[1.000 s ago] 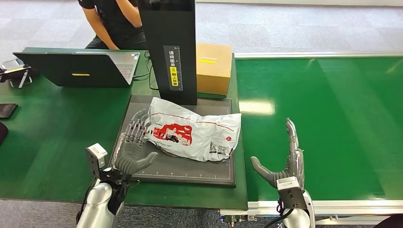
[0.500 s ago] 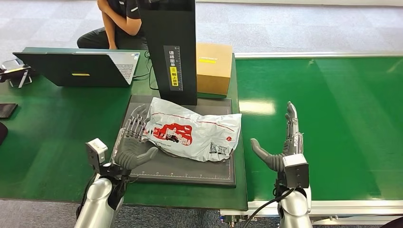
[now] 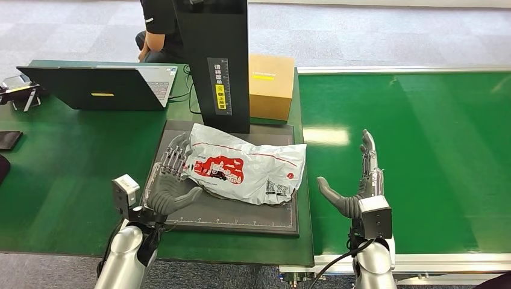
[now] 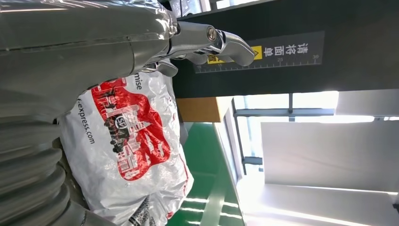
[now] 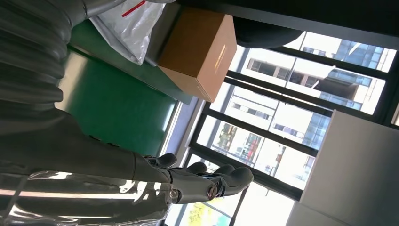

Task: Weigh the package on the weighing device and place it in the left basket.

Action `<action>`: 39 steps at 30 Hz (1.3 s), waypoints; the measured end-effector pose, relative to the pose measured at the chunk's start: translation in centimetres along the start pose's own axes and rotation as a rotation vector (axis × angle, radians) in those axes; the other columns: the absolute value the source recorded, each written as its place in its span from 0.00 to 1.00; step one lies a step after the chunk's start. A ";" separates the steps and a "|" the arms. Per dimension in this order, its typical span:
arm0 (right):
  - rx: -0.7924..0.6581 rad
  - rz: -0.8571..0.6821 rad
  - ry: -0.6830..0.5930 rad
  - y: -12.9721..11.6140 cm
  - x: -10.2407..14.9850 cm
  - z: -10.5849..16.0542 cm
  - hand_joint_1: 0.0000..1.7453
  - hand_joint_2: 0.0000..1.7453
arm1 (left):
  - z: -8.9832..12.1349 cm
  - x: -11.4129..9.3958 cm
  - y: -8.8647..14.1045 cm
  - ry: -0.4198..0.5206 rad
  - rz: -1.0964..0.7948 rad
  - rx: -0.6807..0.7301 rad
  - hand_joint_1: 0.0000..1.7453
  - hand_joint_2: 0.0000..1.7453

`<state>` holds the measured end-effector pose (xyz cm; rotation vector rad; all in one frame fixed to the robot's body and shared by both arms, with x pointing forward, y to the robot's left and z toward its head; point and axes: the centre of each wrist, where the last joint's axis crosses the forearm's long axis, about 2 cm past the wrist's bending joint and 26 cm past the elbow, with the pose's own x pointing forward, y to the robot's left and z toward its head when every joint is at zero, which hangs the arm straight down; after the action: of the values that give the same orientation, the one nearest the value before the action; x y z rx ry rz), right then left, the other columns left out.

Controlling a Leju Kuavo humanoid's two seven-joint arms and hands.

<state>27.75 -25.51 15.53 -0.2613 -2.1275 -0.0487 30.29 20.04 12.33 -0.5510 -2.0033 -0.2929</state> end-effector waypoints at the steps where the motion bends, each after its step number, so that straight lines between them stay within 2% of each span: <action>1: 0.002 0.000 0.002 0.0 0.0 0.0 0.00 1.00 | 0.0 0.0 0.0 0.002 0.000 0.000 0.00 1.00; 11: 0.039 -0.004 0.018 0.9 -0.6 0.5 0.00 1.00 | 0.4 -0.2 -0.1 0.022 -0.029 0.004 0.00 1.00; 17: 0.047 -0.013 0.024 1.3 -0.8 0.7 0.00 1.00 | 0.2 -0.3 -0.4 0.182 -0.324 0.000 0.00 1.00; 21: 0.054 -0.016 0.030 1.5 -0.9 0.8 0.00 1.00 | -0.4 -0.2 -0.8 0.240 -0.517 0.003 0.00 1.00; 26: 0.065 -0.022 0.037 1.8 -1.0 0.7 0.00 1.00 | -2.4 0.2 -0.9 0.244 -0.712 -0.011 0.00 1.00; 33: 0.091 -0.035 0.045 2.4 -1.2 0.6 0.00 1.00 | -4.9 0.4 -0.8 0.253 -0.839 -0.010 0.00 1.00; 36: 0.111 -0.046 0.044 2.8 -1.2 0.3 0.00 1.00 | -6.8 0.7 -1.1 0.248 -0.988 0.025 0.00 1.00; 39: 0.123 -0.050 0.042 3.1 -1.2 0.1 0.00 1.00 | -8.4 1.0 -1.5 0.227 -1.048 0.028 0.00 1.00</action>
<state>28.91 -22.69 14.21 -0.1335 -2.0857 0.0469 35.59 15.36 17.28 0.5836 -1.9019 -0.9020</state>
